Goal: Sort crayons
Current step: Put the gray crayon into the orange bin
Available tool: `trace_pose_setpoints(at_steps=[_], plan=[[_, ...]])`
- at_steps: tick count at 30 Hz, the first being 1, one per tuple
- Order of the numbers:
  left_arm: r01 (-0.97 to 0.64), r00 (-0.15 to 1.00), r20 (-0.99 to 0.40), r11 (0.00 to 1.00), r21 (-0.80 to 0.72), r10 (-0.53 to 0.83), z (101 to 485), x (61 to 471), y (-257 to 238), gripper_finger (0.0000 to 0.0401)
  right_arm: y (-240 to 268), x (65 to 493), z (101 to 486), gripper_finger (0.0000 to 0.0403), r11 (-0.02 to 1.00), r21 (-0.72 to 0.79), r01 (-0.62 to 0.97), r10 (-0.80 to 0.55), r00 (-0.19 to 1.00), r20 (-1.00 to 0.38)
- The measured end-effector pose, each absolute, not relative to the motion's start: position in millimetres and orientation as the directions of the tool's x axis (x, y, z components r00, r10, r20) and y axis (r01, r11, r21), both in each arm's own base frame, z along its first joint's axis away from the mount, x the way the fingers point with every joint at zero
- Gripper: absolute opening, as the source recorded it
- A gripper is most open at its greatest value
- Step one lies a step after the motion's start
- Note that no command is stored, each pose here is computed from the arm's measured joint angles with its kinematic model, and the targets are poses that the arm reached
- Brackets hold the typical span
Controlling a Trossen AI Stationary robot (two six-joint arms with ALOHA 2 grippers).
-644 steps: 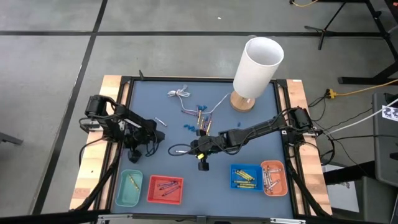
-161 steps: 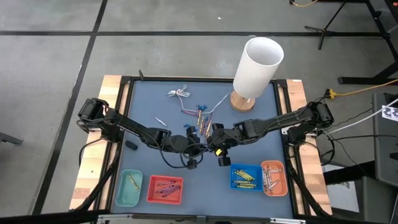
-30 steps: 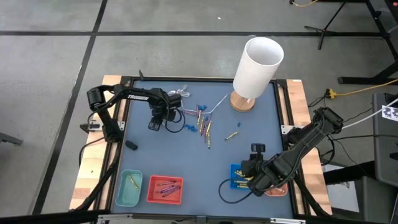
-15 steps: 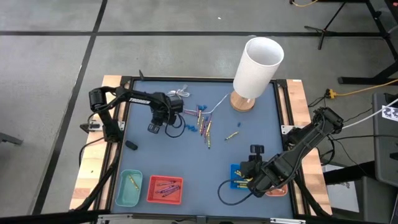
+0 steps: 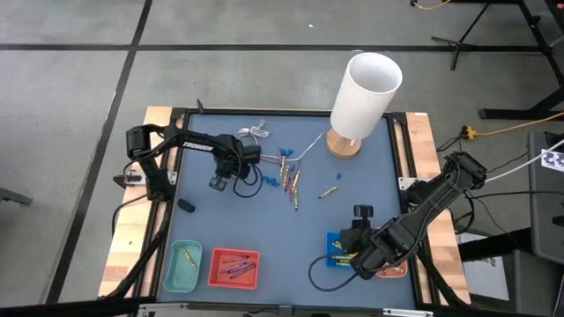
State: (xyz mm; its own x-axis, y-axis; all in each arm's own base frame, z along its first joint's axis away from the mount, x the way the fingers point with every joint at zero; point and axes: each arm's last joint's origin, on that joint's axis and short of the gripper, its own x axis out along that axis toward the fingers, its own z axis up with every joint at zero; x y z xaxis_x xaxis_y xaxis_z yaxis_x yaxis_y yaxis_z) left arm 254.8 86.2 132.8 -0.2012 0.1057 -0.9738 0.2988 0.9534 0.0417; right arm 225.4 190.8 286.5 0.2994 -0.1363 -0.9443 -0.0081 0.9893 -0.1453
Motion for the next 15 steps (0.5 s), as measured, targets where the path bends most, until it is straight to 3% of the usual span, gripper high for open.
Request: trace_pose_setpoints(at_steps=[5,15], plan=[[0.250,-0.171,-0.981,0.967,0.049,0.094,138.7,260.8,81.2,0.0003,192.3,228.2,287.3,0.0154,0.985,-0.167,-0.049,-0.140,0.343,-0.929],[0.217,0.109,-0.992,0.975,-0.038,-0.063,173.9,304.0,69.8,0.0001,193.1,233.0,289.1,0.0154,0.970,-0.233,-0.064,-0.184,0.429,-0.884]])
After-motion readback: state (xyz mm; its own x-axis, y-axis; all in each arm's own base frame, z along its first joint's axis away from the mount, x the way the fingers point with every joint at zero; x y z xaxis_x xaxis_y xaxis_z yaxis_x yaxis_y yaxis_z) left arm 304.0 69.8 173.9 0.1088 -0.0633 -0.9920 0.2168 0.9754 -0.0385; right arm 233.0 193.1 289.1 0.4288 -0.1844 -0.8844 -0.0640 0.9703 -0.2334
